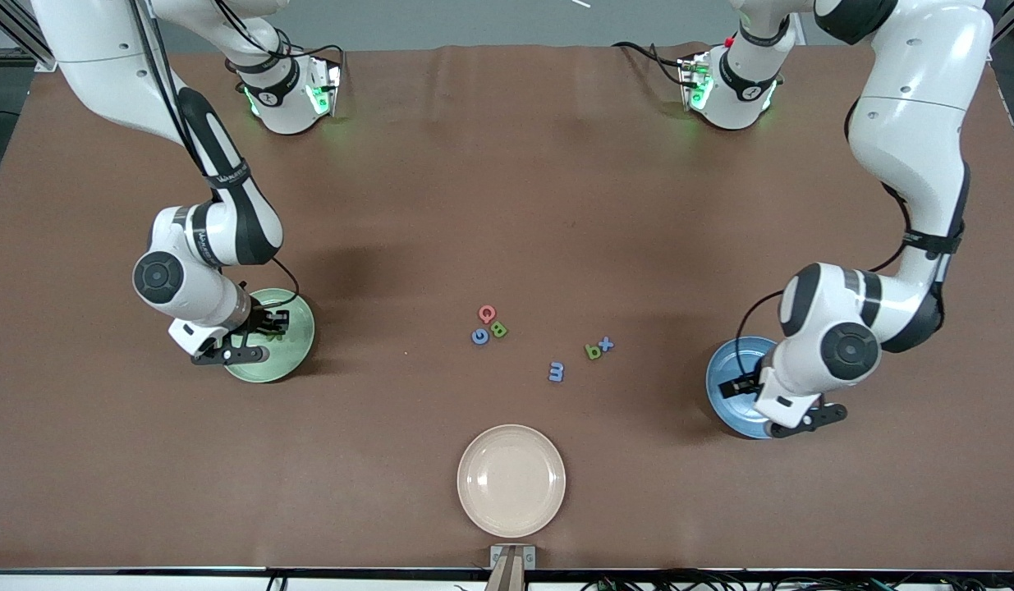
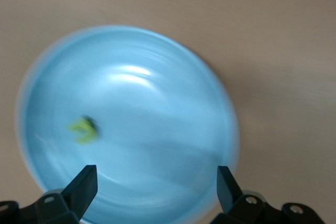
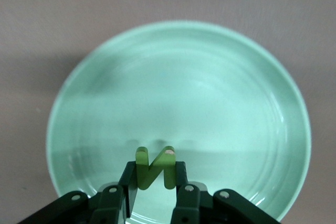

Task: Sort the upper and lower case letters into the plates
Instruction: 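Drop n on the blue plate while the right gripper drops N on the green plate, then reach the left gripper to green q while the right gripper reaches blue G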

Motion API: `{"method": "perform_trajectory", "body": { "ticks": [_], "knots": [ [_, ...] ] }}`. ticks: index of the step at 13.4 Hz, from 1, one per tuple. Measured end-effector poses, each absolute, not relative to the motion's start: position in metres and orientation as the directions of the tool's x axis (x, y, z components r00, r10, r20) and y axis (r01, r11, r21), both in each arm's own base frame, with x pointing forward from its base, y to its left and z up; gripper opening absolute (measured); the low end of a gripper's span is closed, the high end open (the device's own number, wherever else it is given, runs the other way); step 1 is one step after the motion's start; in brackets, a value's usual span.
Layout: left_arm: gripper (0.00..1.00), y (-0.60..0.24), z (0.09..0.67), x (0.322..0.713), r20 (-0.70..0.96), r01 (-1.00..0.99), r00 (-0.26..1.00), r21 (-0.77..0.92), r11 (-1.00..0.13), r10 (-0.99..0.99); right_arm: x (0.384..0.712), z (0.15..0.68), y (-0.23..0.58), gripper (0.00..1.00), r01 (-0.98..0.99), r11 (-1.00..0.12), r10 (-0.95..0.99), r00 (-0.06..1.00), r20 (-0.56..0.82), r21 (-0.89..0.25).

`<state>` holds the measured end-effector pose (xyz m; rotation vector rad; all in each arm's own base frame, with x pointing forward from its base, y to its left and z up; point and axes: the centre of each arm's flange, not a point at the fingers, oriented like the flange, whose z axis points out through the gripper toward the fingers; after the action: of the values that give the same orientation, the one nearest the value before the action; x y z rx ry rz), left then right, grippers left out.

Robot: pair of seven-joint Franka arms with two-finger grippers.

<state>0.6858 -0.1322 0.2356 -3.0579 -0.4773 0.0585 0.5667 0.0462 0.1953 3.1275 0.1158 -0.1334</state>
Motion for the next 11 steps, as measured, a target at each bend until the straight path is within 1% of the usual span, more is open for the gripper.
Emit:
{"method": "perform_trajectory", "body": {
  "ticks": [2,4,5,6,7,8,9,10,11],
  "knots": [
    [1.0,-0.185,0.239,0.674,-0.027,0.325,0.945,-0.04,-0.945,0.327,0.558,0.187,0.049,0.33,0.08,-0.997,0.079,0.991,-0.105,0.003],
    [0.99,-0.239,0.237,0.657,-0.026,0.318,0.947,-0.042,-0.947,0.319,0.557,0.188,0.052,0.48,0.084,-0.996,0.084,0.991,-0.107,0.002],
    [0.97,-0.26,0.236,0.65,-0.025,0.322,0.946,-0.043,-0.946,0.324,0.559,0.192,0.052,0.59,0.085,-0.996,0.085,0.99,-0.108,0.001],
    [0.97,-0.275,0.234,0.644,-0.024,0.332,0.943,-0.042,-0.942,0.333,0.564,0.201,0.054,0.68,0.088,-0.996,0.087,0.99,-0.113,-0.001],
    [0.93,-0.288,0.231,0.64,-0.023,0.341,0.939,-0.039,-0.939,0.342,0.573,0.215,0.058,0.8,0.088,-0.996,0.088,0.988,-0.125,-0.003],
    [0.92,-0.299,0.226,0.636,-0.023,0.352,0.935,-0.034,-0.935,0.353,0.585,0.234,0.065,0.91,0.08,-0.997,0.08,0.988,-0.133,-0.004],
    [0.89,-0.309,0.22,0.632,-0.021,0.364,0.931,-0.026,-0.931,0.364,0.598,0.256,0.078,0.99,0.061,-0.998,0.061,0.99,-0.126,-0.003],
    [0.87,-0.316,0.214,0.631,-0.017,0.382,0.924,-0.014,-0.924,0.382,0.608,0.275,0.096,1.0,0.035,-0.999,0.035,0.994,-0.108,-0.002],
    [0.84,-0.322,0.209,0.629,-0.014,0.408,0.913,-0.003,-0.913,0.408,0.612,0.288,0.12,1.0,0.004,-1.0,0.005,0.996,-0.091,-0.006]
  ]
}}
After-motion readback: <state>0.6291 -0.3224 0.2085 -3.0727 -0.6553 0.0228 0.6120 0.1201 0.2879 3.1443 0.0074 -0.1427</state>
